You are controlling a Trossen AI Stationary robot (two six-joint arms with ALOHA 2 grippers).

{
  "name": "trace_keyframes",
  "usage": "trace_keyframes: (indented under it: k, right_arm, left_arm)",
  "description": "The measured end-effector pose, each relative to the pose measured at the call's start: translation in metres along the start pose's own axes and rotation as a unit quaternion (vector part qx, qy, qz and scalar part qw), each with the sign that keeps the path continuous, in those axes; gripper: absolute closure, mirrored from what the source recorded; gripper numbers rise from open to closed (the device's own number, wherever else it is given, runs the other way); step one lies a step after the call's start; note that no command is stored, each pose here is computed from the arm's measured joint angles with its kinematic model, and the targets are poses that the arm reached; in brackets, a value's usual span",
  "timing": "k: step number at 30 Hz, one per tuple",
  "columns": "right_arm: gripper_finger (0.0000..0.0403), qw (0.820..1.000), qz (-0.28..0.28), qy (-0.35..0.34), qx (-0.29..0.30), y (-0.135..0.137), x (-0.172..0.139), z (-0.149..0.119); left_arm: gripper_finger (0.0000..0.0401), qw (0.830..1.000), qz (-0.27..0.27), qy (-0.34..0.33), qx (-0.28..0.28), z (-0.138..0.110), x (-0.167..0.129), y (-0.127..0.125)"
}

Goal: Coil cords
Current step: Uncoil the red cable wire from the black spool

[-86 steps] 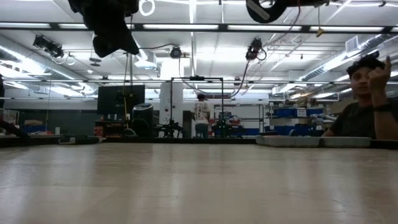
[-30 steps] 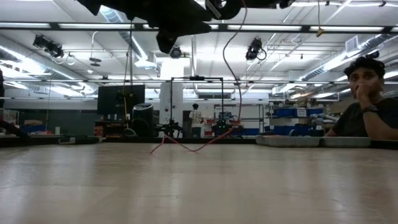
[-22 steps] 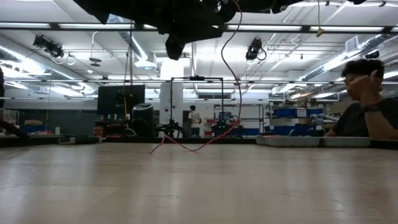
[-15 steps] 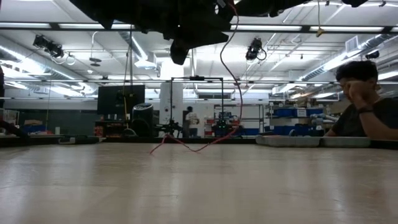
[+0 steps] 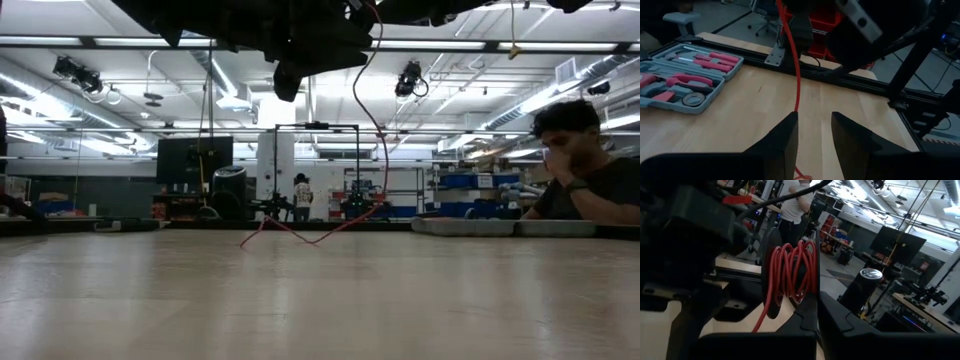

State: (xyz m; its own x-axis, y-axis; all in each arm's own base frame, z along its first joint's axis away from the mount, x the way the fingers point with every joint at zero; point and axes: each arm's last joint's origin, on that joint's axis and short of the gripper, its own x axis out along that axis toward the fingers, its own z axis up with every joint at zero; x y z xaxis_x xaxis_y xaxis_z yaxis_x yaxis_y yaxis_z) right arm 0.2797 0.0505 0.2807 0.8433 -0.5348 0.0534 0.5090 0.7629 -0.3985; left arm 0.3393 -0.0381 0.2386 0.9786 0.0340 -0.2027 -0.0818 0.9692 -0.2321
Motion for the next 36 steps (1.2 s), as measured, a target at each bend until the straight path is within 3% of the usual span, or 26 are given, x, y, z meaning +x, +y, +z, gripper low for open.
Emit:
trace_keyframes:
  k: [9,17,36]
  right_arm:
    - [0.0403,1.000,0.000,-0.002,0.002,0.0001,0.0002,0.0003]
    - [0.0403,1.000,0.001,-0.006,0.007,-0.0002,0.0002,0.0012]
    - [0.0403,0.999,-0.001,-0.026,0.026,-0.0035,0.0019,0.0045]
  left_arm:
    - [0.0279,1.000,0.011,-0.003,0.002,0.0002,0.0000,0.0007]
    - [0.0279,0.997,0.066,-0.014,0.024,-0.0005,0.0008,0.0042]
    - [0.0280,0.997,0.066,-0.011,0.030,-0.0014,0.0013,0.0043]
